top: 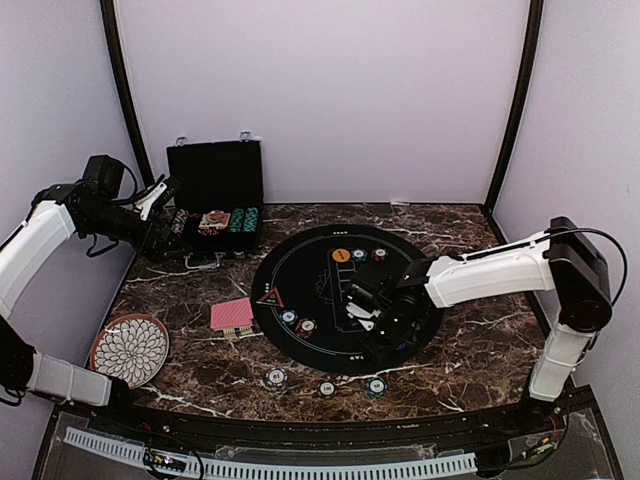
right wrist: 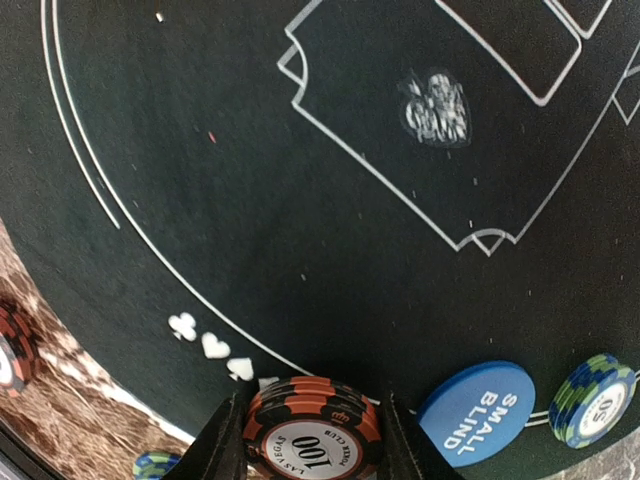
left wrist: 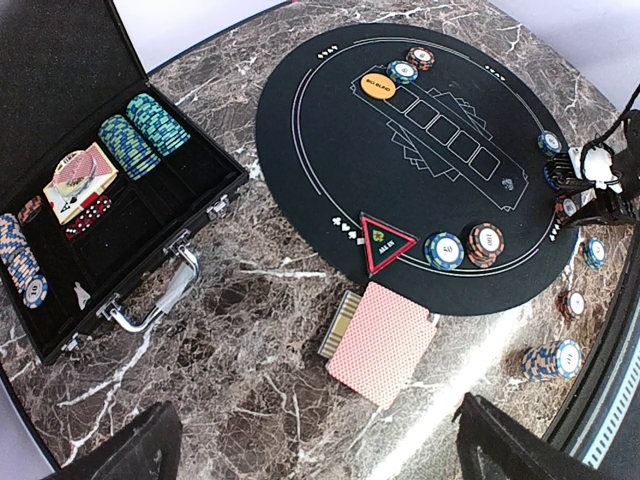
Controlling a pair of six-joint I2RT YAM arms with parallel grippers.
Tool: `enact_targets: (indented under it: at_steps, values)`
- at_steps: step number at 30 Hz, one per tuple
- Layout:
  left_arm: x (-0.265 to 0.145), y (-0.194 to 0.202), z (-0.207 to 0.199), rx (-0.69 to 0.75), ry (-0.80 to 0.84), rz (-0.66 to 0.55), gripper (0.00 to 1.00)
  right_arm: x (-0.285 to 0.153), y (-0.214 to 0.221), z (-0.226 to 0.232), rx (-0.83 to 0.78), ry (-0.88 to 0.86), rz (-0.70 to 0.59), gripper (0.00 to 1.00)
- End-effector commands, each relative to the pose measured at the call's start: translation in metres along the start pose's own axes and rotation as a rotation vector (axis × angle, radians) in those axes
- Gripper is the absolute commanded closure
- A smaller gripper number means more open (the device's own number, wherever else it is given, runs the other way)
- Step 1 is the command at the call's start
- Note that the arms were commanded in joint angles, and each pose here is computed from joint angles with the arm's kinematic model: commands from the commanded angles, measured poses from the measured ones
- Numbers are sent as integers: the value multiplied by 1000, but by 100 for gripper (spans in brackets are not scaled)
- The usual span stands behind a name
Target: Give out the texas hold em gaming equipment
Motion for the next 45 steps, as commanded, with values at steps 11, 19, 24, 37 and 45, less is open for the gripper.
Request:
enact_targets:
  at_steps: [11, 19, 24, 37, 45]
  values:
    - [-13, -10, -7, 36, 5, -39, 1, 12, -2, -11, 54, 18, -25, 100]
    - [-12, -8, -7, 34, 7, -35, 1, 10, 2, -11, 58, 8, -18, 59]
    - [-12, -8, -7, 33, 3, -33, 1, -13, -15, -14, 61, 27, -84, 47]
    - [-10, -6, -7, 35, 17, -30, 1, -81, -80, 51, -99, -24, -277, 22]
    - [-5, 0, -7, 38, 33, -10, 1, -76, -105, 114, -293, -137, -304, 9]
Point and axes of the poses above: each gripper's point midway between its finger pads, its own x axis out along the fingers, its own z axis along the line the jaws close on, y = z × x, the point moved 9 cm from there along -x, back along the fingers, and after that the axes turned 10 degrees about -x, right-handed, at the moved point
